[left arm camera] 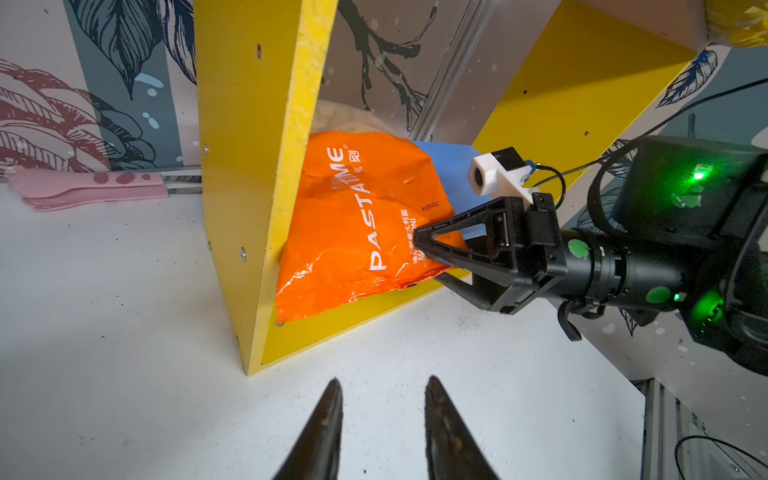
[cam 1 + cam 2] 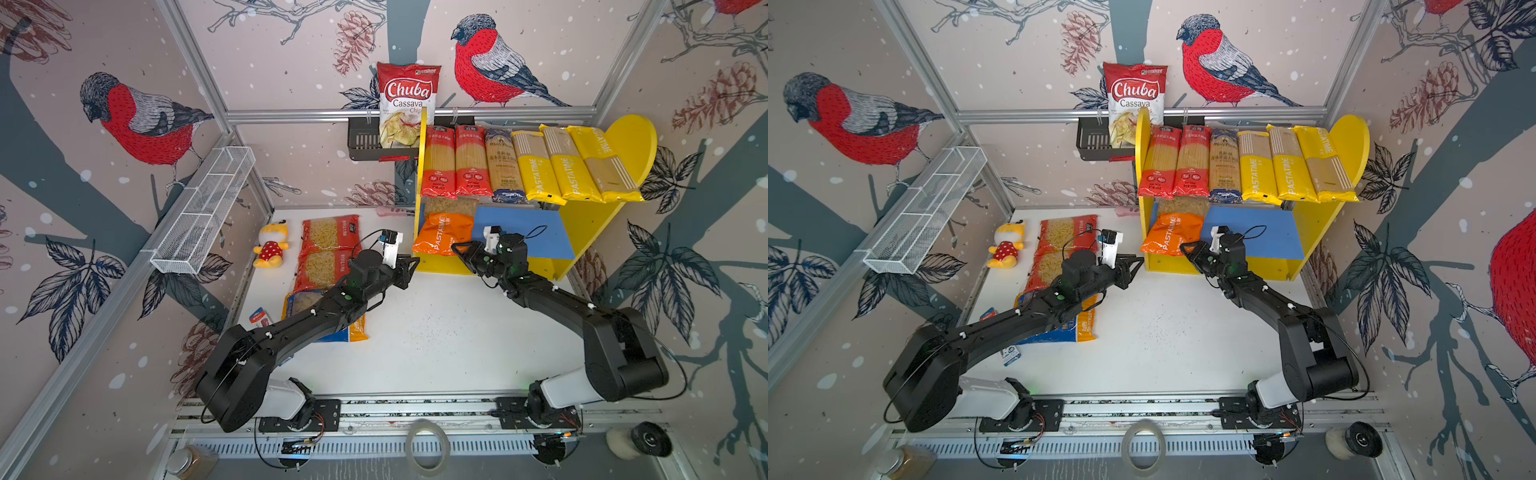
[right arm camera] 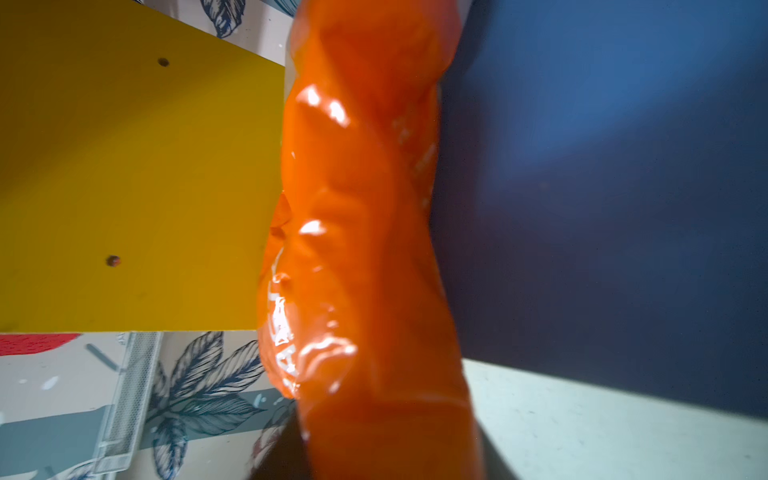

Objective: Place and organize the pasta boxes and bags onto the shelf
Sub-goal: 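Push the orange bag onto the blue shelf with the right gripper while the left releases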

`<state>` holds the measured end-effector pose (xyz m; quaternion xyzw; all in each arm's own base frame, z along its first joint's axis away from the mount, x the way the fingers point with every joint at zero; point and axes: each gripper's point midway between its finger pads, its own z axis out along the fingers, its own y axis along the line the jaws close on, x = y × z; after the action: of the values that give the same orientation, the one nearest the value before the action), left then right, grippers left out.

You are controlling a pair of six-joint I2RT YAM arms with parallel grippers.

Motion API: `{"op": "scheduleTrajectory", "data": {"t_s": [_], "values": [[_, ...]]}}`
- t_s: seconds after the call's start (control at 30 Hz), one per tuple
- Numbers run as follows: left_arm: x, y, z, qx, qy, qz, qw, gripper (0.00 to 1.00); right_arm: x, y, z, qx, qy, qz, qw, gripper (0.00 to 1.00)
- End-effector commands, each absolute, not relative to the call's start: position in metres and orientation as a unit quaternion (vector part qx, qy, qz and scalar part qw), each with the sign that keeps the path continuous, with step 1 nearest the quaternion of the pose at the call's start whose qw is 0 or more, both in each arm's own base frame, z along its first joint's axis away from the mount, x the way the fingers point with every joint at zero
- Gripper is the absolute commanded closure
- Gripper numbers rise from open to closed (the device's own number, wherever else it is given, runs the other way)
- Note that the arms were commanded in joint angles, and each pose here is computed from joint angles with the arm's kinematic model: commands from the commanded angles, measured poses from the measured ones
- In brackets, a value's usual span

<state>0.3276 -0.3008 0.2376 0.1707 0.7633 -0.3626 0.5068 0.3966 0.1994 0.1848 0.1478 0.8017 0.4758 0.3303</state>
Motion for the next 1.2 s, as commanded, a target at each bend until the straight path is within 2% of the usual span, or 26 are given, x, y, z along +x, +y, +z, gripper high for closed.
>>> {"op": "scheduleTrajectory", "data": {"t_s": [0.0,0.13,0.43,0.63,0.97,1.17], "values": [[0.329,-0.298,0.249,0.169,0.751,-0.36,0.527,0.66,0.41,0.2,0.218,0.127,0.778,0.494,0.367,0.73],[0.327,-0.297,0.246,0.168,0.753,-0.358,0.525,0.66,0.416,0.2,0.227,0.106,0.781,0.491,0.371,0.83],[0.329,-0.295,0.245,0.17,0.754,-0.35,0.528,0.66,0.401,0.195,0.177,0.089,0.826,0.464,0.307,0.84],[0.329,-0.296,0.246,0.173,0.754,-0.348,0.53,0.66,0.408,0.168,0.185,0.102,0.823,0.456,0.322,0.85],[0.329,-0.293,0.245,0.17,0.756,-0.342,0.532,0.66,0.412,0.219,0.179,0.056,0.828,0.477,0.289,0.88],[0.329,-0.289,0.247,0.171,0.756,-0.333,0.536,0.66,0.401,0.21,0.173,0.05,0.832,0.474,0.283,0.91]]}}
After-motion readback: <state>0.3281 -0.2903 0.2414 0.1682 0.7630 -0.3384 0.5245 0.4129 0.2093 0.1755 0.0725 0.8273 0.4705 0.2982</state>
